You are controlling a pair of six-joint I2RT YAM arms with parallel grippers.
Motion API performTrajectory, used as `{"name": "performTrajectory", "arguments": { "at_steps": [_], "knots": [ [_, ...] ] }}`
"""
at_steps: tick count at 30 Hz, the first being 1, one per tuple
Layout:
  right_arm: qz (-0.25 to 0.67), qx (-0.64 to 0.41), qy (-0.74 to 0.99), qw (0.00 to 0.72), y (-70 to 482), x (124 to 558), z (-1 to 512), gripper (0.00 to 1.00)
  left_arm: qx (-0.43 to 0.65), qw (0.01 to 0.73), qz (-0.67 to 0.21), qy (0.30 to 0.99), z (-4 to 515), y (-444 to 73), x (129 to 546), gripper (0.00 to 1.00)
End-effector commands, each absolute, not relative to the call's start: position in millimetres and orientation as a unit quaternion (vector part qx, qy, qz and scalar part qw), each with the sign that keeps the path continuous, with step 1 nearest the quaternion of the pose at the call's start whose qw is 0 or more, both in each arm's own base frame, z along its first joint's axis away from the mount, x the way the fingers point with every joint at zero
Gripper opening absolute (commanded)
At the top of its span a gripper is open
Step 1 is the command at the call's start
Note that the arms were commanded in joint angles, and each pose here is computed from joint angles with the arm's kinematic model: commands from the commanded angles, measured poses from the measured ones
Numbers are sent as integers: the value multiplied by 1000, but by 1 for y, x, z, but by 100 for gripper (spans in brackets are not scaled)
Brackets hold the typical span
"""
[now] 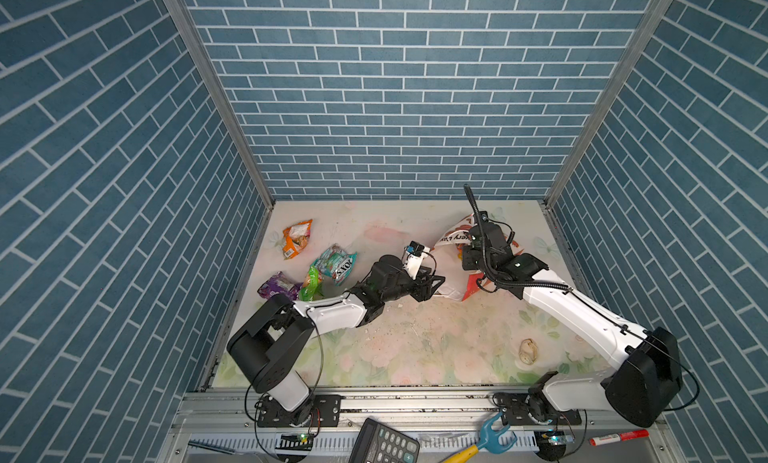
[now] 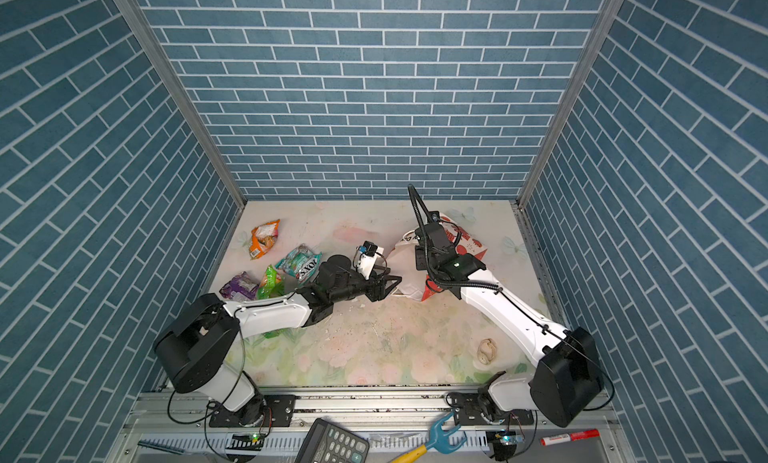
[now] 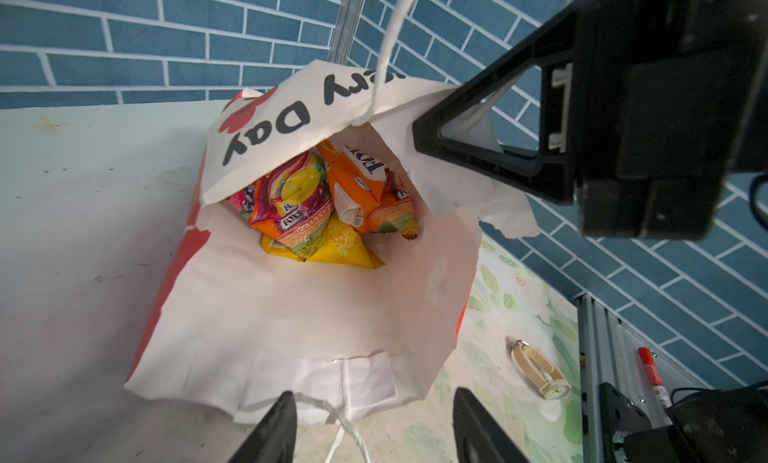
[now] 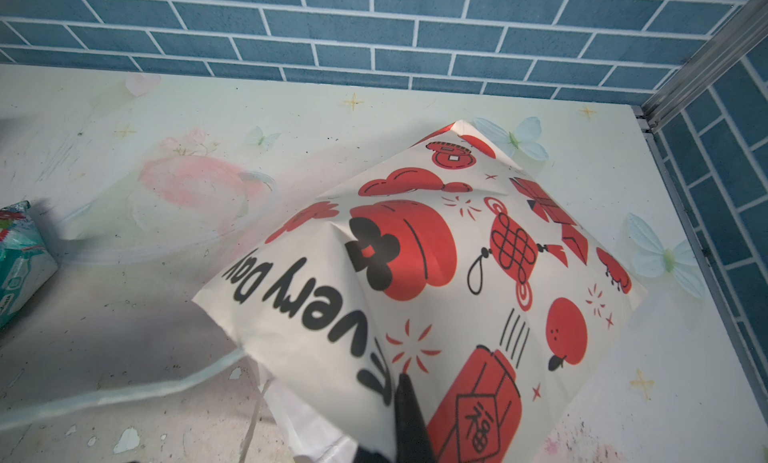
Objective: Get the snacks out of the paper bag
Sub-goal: 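Move the left gripper back over the paper bag opening, then lower the left gripper into the bag toward the Fox's packets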
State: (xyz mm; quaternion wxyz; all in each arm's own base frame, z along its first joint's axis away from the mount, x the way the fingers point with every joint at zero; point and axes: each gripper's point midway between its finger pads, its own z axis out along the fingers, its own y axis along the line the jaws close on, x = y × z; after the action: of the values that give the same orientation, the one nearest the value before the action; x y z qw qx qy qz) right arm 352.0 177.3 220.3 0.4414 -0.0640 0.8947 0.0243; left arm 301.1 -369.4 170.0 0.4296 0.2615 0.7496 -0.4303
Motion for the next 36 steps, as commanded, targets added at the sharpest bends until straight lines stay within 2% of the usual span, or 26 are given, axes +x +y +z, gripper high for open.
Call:
{"name": "performTrajectory", "arguments": {
  "at_steps": [1,7,22,26,33,36],
  "knots": [
    [28,-39,887,458,170,351,239,0,265,436,-473,718,185,-392,303,60],
    [37,-39,887,459,173,353,241,0,276,422,-472,723,163,-412,308,53],
    [53,-31,885,461,174,351,247,0,324,424,-423,733,127,-439,325,55],
    [54,-30,883,465,172,348,251,0,315,417,-401,753,116,-442,337,55],
    [55,-31,883,466,170,346,251,0,314,410,-396,759,108,-452,347,62],
    [52,-29,883,466,168,345,250,0,304,412,-390,765,107,-455,354,74]
  ]
}}
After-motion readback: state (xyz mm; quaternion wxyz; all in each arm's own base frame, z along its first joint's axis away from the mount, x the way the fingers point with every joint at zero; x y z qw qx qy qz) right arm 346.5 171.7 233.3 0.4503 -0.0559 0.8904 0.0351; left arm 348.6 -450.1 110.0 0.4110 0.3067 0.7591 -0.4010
